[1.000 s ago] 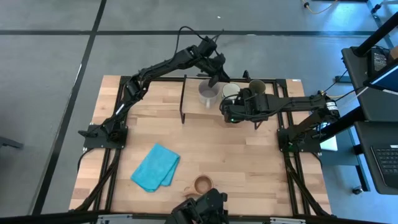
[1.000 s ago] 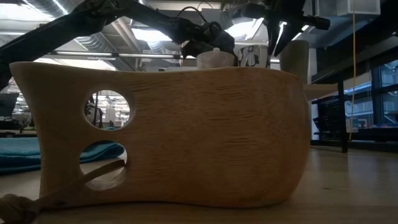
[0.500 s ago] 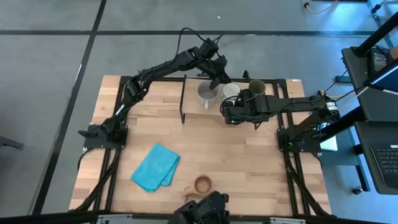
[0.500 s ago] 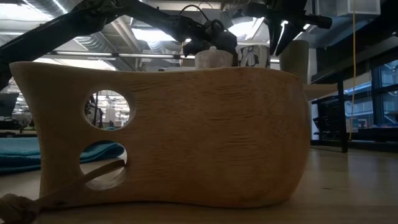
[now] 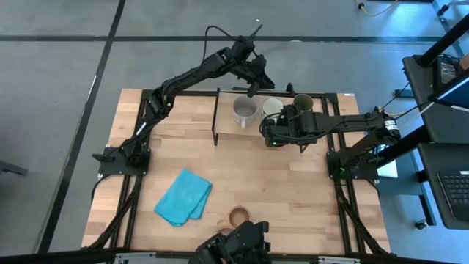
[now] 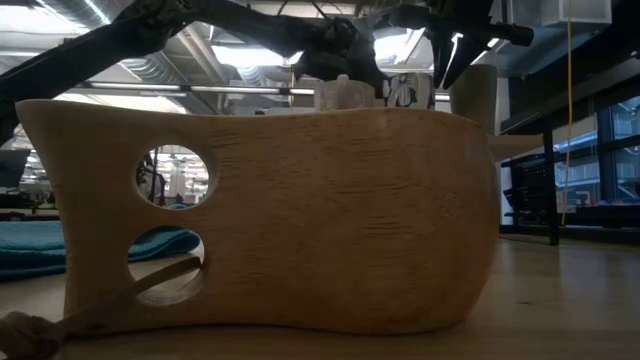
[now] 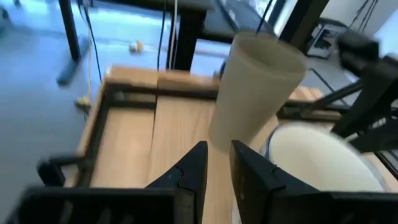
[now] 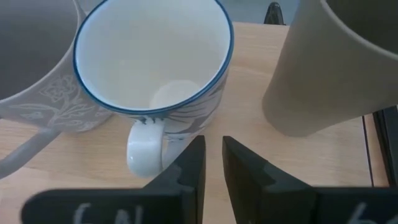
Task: Stack small to large cups/mugs on shelf
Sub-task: Put the blue mug on the shelf, then adjust the gray mug on the shelf, then put the brown mug on the shelf
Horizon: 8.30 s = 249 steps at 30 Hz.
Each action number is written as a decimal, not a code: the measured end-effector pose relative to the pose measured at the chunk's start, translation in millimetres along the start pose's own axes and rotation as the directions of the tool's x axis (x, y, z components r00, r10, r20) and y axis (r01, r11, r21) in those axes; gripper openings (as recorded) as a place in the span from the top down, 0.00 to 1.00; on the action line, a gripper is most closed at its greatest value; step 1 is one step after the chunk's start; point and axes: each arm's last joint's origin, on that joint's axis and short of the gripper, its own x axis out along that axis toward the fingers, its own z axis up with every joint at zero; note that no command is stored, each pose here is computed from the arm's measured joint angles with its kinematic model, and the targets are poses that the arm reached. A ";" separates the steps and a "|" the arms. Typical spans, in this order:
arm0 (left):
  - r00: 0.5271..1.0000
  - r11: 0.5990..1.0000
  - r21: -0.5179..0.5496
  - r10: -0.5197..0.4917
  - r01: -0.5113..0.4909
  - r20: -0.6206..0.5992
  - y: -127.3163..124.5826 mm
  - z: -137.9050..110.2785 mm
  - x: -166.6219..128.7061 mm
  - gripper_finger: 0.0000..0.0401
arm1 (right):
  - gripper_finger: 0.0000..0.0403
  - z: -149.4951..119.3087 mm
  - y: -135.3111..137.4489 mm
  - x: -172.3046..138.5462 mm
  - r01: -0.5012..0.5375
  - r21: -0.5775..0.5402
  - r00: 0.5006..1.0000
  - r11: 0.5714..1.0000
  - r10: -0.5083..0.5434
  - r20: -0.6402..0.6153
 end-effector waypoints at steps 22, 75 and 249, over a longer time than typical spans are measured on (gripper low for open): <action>0.972 0.978 0.113 0.191 -0.176 -0.140 -68.0 37.6 -54.4 0.86 | 0.86 -22.7 -2.6 -19.2 -0.034 -0.111 0.999 0.993 0.034 0.001; 0.853 0.862 -0.136 0.437 -0.488 -0.286 -251.8 -67.8 -65.3 0.86 | 0.86 -147.0 -28.5 -141.8 -0.628 -0.145 0.778 0.765 0.610 -0.150; 0.901 0.908 -0.204 0.291 -0.366 -0.323 -110.4 -118.3 -70.4 0.86 | 0.86 -27.8 -54.5 -82.4 -0.224 0.046 0.972 0.973 0.220 0.079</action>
